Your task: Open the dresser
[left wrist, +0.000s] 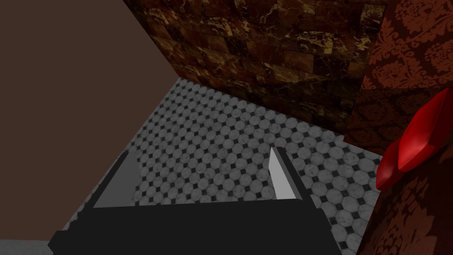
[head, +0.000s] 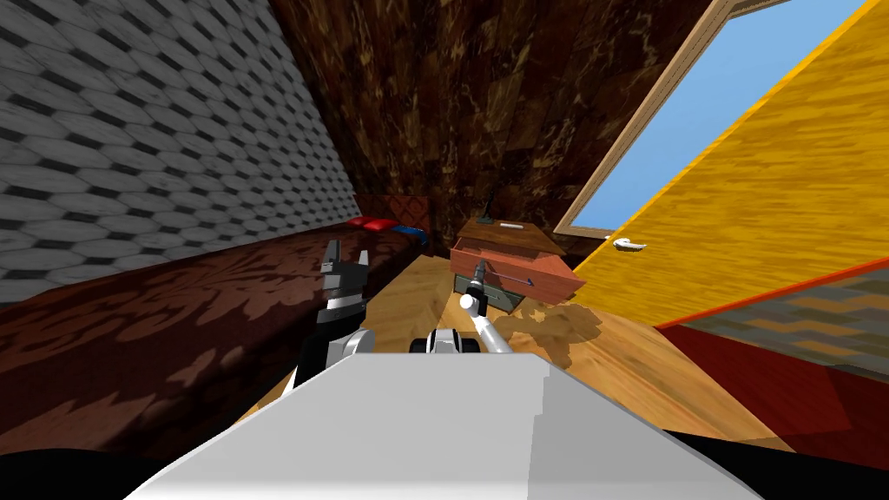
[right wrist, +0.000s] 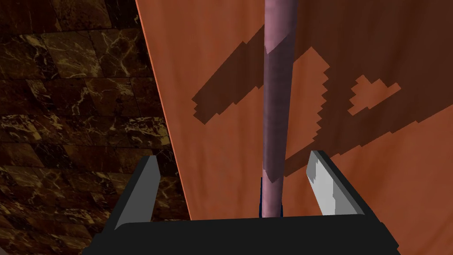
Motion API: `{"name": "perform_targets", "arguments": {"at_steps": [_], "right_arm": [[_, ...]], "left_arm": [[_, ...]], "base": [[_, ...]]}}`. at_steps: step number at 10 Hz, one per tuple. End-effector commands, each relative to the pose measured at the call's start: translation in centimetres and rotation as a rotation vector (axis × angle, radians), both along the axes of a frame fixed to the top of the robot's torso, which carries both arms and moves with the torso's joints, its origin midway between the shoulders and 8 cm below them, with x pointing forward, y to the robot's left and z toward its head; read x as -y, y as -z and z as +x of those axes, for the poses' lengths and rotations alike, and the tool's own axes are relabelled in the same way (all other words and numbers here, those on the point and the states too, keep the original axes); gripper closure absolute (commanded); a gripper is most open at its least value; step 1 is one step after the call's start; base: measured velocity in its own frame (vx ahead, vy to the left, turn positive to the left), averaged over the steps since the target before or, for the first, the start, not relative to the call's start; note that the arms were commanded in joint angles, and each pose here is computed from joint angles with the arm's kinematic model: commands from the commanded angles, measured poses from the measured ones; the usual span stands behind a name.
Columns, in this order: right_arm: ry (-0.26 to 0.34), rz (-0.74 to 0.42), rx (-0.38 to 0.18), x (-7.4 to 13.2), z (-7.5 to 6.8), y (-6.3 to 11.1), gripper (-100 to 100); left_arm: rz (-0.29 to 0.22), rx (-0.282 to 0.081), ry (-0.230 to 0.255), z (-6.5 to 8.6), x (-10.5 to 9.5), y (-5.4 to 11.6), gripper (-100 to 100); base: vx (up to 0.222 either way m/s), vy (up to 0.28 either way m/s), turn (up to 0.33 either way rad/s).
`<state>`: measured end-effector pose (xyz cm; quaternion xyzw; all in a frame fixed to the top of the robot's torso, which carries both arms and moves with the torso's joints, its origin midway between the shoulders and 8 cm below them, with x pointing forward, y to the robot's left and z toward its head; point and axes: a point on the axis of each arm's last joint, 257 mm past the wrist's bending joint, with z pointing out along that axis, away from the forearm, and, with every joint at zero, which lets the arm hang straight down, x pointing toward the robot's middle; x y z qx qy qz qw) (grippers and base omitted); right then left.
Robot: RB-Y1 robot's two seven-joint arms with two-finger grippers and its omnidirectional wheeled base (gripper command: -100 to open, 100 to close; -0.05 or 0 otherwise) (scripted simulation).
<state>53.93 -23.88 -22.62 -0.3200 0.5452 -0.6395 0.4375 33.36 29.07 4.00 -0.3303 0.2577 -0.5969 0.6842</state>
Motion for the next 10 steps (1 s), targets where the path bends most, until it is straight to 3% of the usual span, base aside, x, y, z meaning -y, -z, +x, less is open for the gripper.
{"name": "perform_targets", "arguments": {"at_steps": [1,3,4,5,10], "right_arm": [[-0.014,-0.003,-0.001,-0.9,1.3,-1.4,-100],[-0.026,-0.004,0.000,-1.6,2.3,-2.6,-100],[-0.022,-0.003,-0.002,-1.2,1.8,-2.1,-100],[-0.025,-0.004,-0.005,-1.2,1.9,-2.0,0],[-0.025,-0.003,-0.009,-1.3,1.9,-1.8,0]], "left_arm": [[0.000,0.000,0.000,0.0,0.0,0.0,0],[0.000,0.000,0.000,0.0,0.0,0.0,0],[0.000,0.000,0.000,0.0,0.0,0.0,0],[0.000,0.000,0.000,0.0,0.0,0.0,0],[0.000,0.000,0.000,0.0,0.0,0.0,0]], "base": [[-0.047,-0.009,-0.046],[-0.047,-0.004,-0.047],[-0.021,-0.001,-0.002],[0.000,0.000,0.000],[0.000,0.000,0.000]]}}
